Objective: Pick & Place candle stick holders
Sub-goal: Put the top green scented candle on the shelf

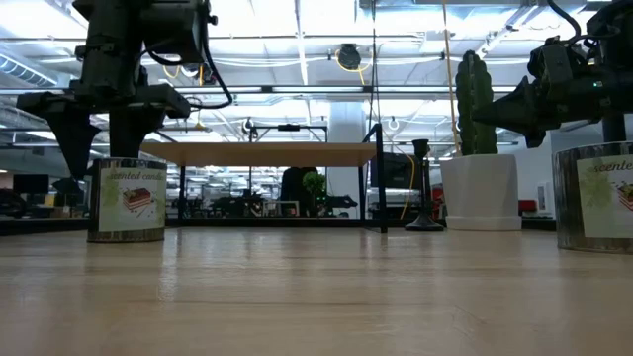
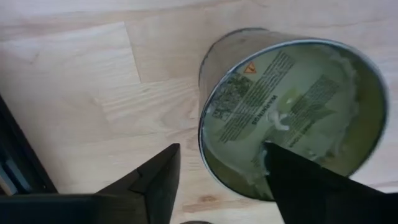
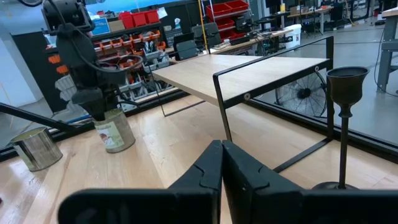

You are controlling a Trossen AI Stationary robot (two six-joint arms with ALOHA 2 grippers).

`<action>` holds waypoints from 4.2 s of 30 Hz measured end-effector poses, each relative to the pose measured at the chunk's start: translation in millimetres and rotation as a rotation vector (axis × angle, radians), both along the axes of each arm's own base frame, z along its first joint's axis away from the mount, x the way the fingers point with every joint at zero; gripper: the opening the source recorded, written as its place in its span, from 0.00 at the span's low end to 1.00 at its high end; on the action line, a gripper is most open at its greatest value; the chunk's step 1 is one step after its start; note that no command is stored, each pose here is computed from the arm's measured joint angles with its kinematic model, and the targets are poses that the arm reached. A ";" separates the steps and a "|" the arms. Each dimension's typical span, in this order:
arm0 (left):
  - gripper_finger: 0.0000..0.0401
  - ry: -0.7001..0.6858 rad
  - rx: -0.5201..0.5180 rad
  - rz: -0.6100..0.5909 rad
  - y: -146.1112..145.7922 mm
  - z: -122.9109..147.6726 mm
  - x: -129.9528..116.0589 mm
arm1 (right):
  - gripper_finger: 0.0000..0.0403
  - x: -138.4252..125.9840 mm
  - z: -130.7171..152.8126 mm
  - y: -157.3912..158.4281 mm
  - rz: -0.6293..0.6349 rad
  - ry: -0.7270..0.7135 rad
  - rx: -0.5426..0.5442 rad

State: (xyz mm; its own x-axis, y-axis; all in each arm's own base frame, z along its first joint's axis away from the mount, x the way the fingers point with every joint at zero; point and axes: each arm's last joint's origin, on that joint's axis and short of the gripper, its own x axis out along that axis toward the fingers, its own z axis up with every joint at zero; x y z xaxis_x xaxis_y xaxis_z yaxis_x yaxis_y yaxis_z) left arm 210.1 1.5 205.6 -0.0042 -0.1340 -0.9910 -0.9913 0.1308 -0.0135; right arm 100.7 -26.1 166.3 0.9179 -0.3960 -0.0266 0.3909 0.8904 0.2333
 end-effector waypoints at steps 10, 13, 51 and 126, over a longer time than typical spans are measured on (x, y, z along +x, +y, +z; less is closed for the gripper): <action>0.18 -0.005 0.034 0.004 1.0 -0.9 -0.1 | 0.01 0.0 -0.3 0.0 0.000 0.003 0.001; 0.08 -0.004 0.046 0.005 1.3 -1.1 -0.1 | 0.01 0.0 -0.4 0.0 0.000 0.004 0.001; 0.00 -0.422 0.190 -0.196 19.9 102.6 12.3 | 0.01 0.0 0.0 0.0 0.000 0.000 0.000; 0.00 -0.075 0.332 -0.117 270.2 167.7 -24.9 | 0.01 0.0 -0.2 0.0 0.000 0.001 0.004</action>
